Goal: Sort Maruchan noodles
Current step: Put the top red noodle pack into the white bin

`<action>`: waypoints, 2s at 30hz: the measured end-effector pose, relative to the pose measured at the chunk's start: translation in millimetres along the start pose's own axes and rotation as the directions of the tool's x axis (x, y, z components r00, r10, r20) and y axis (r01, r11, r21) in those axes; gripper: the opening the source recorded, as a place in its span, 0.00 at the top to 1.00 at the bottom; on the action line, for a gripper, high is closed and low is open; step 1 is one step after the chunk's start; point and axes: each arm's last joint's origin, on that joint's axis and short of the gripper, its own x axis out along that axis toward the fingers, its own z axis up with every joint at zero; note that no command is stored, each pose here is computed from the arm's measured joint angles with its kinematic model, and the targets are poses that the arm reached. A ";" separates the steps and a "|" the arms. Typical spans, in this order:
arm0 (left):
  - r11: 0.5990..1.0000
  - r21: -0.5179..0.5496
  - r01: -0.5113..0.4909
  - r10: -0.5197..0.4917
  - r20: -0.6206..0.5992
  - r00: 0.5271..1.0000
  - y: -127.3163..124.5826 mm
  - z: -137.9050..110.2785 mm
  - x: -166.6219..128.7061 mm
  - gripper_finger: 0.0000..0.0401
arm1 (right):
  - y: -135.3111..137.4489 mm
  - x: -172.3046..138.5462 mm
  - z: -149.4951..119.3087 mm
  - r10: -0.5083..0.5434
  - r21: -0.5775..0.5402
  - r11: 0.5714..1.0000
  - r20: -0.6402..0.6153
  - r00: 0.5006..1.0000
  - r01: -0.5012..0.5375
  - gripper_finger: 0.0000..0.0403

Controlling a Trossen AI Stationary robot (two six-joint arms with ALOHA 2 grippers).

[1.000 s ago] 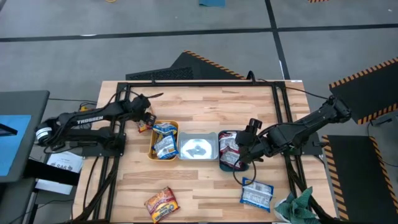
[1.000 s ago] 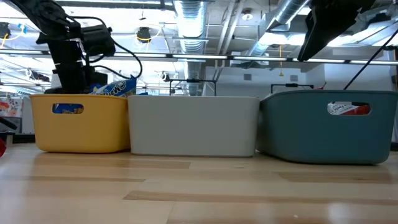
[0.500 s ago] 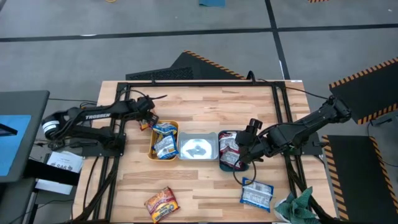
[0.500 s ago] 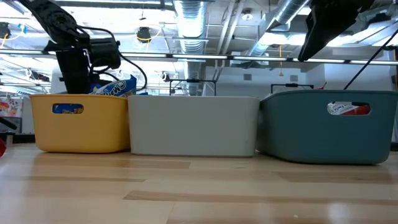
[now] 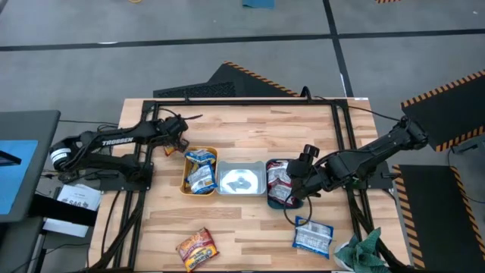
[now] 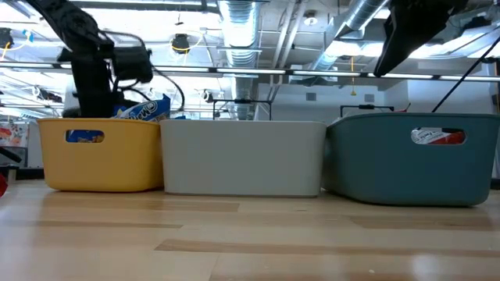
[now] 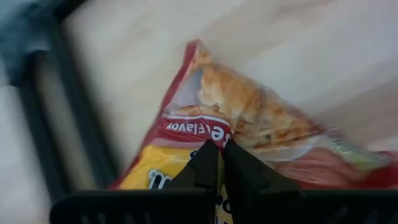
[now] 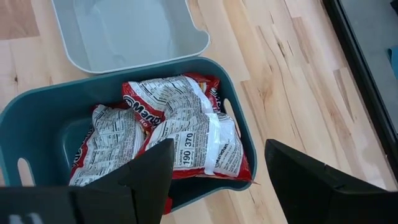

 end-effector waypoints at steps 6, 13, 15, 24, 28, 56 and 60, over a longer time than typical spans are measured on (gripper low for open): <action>0.997 -0.046 -0.065 0.074 0.231 0.970 7.4 9.7 -29.0 1.00 | 0.8 0.0 1.2 0.006 0.008 1.000 0.011 1.000 -0.006 0.32; 0.997 -0.076 -0.018 0.054 0.494 0.868 6.2 8.9 -68.5 1.00 | 0.4 0.1 1.7 -0.013 0.009 1.000 0.025 1.000 0.013 0.32; 0.997 -0.063 0.045 -0.001 0.577 0.817 2.2 8.1 -79.0 1.00 | -0.1 0.0 2.1 -0.030 0.010 1.000 0.037 0.999 0.029 0.32; 0.868 0.276 0.414 -0.458 0.768 0.448 -30.1 5.2 -113.0 1.00 | -2.5 -0.1 5.1 -0.115 0.026 0.993 0.104 0.988 0.113 0.32; 0.722 0.451 0.525 -0.637 0.728 0.253 -49.4 6.7 -121.0 1.00 | -4.3 -0.3 6.2 -0.172 0.048 0.985 0.140 0.975 0.167 0.32; 0.145 0.901 0.409 -0.989 0.148 0.024 -266.4 53.4 -122.2 1.00 | -28.0 -0.5 16.7 -0.612 0.340 0.788 0.346 0.711 0.513 0.32; 0.142 0.929 0.343 -0.990 0.135 0.045 -280.4 61.4 -124.4 1.00 | -28.1 -0.7 16.7 -0.616 0.342 0.786 0.348 0.707 0.516 0.32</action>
